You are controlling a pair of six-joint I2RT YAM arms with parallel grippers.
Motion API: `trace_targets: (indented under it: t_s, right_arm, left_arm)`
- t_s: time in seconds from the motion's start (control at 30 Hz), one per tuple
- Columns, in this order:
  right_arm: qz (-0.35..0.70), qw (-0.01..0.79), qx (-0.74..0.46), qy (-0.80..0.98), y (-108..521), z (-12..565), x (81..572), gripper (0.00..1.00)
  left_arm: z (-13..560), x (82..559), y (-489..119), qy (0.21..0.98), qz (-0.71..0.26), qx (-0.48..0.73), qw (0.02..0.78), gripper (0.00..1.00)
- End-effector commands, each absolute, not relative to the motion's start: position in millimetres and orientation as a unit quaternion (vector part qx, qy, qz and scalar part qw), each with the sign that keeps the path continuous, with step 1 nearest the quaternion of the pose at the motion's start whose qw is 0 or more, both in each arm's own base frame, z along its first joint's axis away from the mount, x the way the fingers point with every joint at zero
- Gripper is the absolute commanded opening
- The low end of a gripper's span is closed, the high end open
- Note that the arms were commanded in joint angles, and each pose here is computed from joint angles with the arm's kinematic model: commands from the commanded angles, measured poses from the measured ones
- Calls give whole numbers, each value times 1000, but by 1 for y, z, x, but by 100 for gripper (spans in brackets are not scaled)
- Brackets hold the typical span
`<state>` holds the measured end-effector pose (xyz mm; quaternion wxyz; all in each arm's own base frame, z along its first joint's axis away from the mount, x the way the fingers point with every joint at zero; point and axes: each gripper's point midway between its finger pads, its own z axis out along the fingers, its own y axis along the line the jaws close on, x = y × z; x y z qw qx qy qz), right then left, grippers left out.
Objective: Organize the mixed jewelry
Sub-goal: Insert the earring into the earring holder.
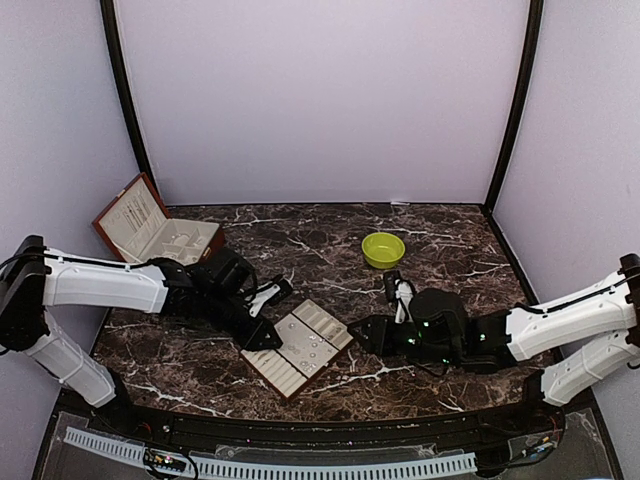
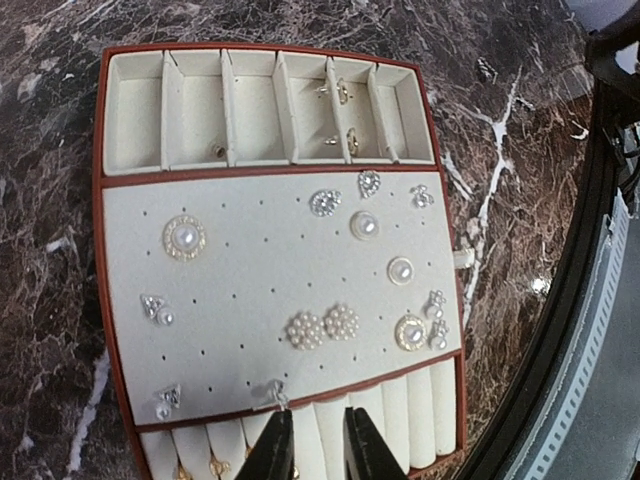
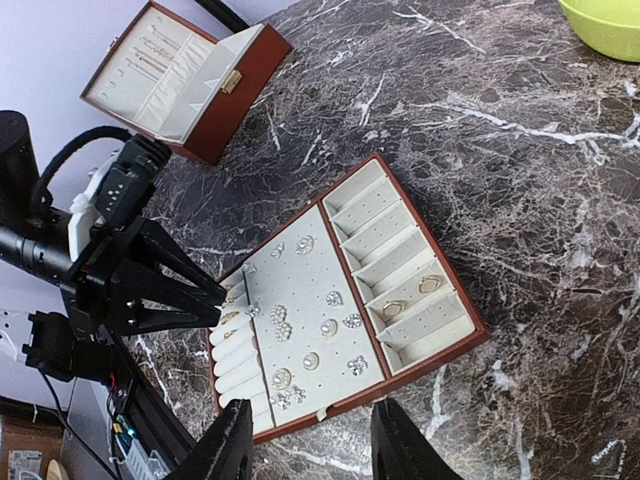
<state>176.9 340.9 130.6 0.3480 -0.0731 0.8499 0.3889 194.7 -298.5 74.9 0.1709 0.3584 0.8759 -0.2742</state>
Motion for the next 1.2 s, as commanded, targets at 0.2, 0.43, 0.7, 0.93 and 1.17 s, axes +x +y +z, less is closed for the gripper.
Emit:
trace_targets:
  t_s: [0.2,0.43,0.7,0.93,1.17]
  right_arm:
    - [404,352,-50,843,333,134,172,42]
    - [404,350,-53,843,334,132,171,42]
    - [402,347,-53,845,335,129,170,42]
    - [399,344,-54,848,335,125,170,42]
    - [394,342,-53,852,335,121,170,42]
  left_arm:
    - [67,214,-306,894,-245,341,159,18]
    - [58,217,-301,901,-221,342,150,18]
    - [52,215,-301,901,-220,347,139,18]
    - [54,215,-305,898,-229,350,140,18]
    - [51,212,-305,897,-232,351,133,16]
